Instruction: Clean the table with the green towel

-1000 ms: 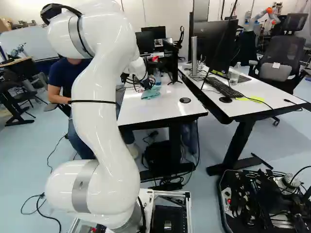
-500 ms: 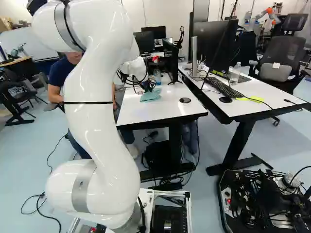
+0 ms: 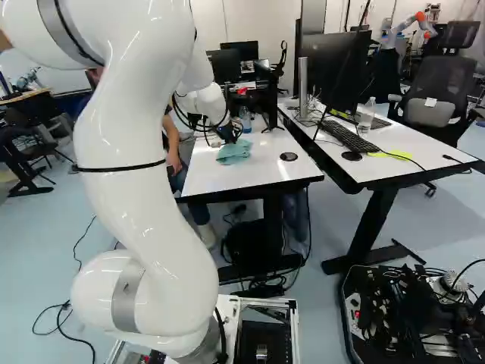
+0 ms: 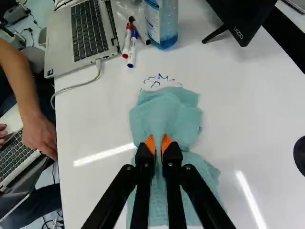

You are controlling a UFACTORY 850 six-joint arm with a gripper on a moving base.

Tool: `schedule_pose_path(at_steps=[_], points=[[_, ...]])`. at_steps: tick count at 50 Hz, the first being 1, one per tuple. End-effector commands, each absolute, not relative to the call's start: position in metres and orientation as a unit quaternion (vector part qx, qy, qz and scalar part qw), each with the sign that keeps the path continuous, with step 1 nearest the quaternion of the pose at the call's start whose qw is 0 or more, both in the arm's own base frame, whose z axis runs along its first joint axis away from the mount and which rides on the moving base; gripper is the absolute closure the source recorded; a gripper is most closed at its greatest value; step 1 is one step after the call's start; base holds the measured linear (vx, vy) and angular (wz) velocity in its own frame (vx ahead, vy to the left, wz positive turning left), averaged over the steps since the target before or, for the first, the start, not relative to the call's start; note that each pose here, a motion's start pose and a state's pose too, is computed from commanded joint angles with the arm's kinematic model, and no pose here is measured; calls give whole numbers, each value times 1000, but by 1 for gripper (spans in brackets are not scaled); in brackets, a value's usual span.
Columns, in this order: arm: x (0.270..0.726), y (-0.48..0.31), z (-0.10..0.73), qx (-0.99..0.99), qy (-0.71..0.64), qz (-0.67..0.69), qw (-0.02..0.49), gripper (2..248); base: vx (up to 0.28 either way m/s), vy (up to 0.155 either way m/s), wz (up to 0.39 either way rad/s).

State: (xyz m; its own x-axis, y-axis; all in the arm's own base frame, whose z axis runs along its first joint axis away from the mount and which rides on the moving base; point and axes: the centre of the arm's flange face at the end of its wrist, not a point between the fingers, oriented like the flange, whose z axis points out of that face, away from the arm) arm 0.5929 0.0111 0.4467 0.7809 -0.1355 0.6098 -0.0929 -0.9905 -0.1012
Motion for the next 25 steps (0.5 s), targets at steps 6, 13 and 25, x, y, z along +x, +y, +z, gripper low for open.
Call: schedule_pose_path(at_steps=[6, 13, 25], points=[[581, 11, 447, -944, 61, -323, 33, 214, 0, 0, 0], [568, 10, 448, -945, 62, -319, 32, 214, 0, 0, 0], [545, 4, 449, -946, 66, -314, 30, 214, 0, 0, 0]])
